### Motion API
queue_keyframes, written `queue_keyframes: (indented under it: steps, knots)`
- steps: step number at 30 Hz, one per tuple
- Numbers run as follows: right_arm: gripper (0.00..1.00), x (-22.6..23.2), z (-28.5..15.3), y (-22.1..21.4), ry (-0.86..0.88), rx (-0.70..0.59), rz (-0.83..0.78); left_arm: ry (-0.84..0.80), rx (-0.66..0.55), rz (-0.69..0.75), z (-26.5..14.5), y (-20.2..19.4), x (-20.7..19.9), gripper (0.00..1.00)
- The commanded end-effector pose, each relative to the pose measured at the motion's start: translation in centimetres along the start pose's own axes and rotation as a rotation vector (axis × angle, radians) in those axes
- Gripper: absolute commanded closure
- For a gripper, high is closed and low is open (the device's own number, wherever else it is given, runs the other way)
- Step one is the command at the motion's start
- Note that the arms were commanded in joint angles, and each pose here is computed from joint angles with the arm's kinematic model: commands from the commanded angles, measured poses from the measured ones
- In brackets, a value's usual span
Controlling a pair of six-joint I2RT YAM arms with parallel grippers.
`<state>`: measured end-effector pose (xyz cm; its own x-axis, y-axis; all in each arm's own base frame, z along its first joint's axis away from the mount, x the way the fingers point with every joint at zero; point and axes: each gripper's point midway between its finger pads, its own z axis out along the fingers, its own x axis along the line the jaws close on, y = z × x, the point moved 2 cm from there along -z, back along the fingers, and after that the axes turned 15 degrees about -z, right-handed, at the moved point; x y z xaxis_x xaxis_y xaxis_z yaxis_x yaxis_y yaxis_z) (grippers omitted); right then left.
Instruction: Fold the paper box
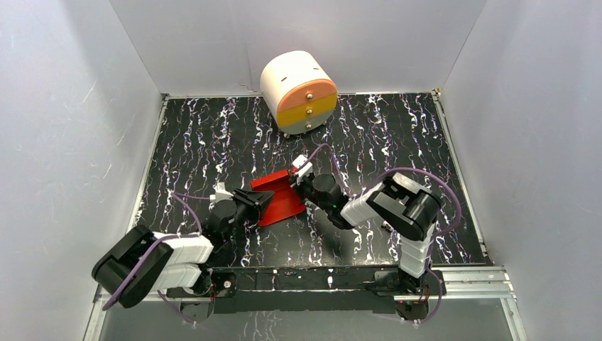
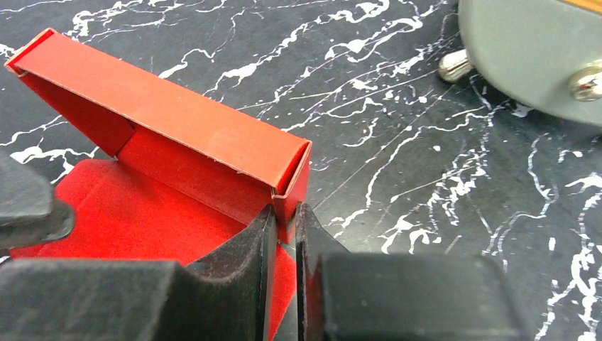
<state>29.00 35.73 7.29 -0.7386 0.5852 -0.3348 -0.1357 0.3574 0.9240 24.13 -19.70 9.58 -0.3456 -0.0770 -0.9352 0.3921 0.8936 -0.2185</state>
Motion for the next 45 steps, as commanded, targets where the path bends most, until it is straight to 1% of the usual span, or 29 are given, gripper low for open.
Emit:
queue_keyframes:
  steps: [1,3,5,8,11,14,16,19,21,23,25,32,35,38,45]
  knots:
    - [1.00,-1.9,-0.8,2.3,-0.035,-0.038,-0.059,0.031,0.100,0.056,-1.5,-1.3,0.8,0.70]
    - [1.00,-1.7,-0.9,2.1,-0.013,-0.015,-0.081,0.030,0.120,0.076,-2.0,-1.5,0.8,0.65]
    - [1.00,-1.3,-1.2,1.6,0.035,0.009,-0.100,0.022,0.132,0.128,-2.4,-1.8,0.2,0.58]
    - [1.00,-0.9,-1.8,1.1,0.090,0.030,-0.110,0.063,0.106,0.337,-2.5,-1.5,-1.0,0.50]
    - [1.00,-0.5,-2.2,0.8,0.135,0.045,-0.121,0.081,0.056,0.503,-2.9,-0.8,-2.9,0.45]
    - [1.00,0.1,-2.4,0.6,0.185,0.056,-0.129,0.080,0.012,0.628,-3.1,-0.3,-5.3,0.40]
    - [1.00,0.5,-2.5,0.4,0.212,0.070,-0.130,0.100,-0.003,0.713,-2.9,0.0,-6.2,0.36]
    - [1.00,1.0,-2.6,0.0,0.248,0.080,-0.135,0.170,-0.002,0.823,-2.1,0.4,-6.5,0.30]
    - [1.00,1.3,-2.8,-0.1,0.271,0.083,-0.137,0.206,0.010,0.864,-1.3,0.7,-6.4,0.27]
    - [1.00,1.5,-2.8,-0.2,0.287,0.086,-0.139,0.218,0.043,0.867,-0.3,0.8,-6.1,0.25]
    - [1.00,1.7,-2.9,-0.2,0.301,0.088,-0.146,0.212,0.116,0.839,0.7,0.4,-5.8,0.24]
    - [1.00,1.8,-2.7,-0.2,0.313,0.083,-0.149,0.208,0.294,0.734,3.4,-0.4,-4.9,0.23]
    - [1.00,1.7,-2.6,-0.1,0.304,0.082,-0.142,0.236,0.356,0.703,4.0,-0.7,-3.7,0.24]
    - [1.00,1.6,-2.5,0.2,0.288,0.065,-0.124,0.265,0.395,0.655,4.3,-0.6,-2.3,0.28]
    - [0.99,0.5,-1.9,0.5,0.189,0.041,-0.068,0.251,0.481,0.553,4.2,-1.6,-0.9,0.41]
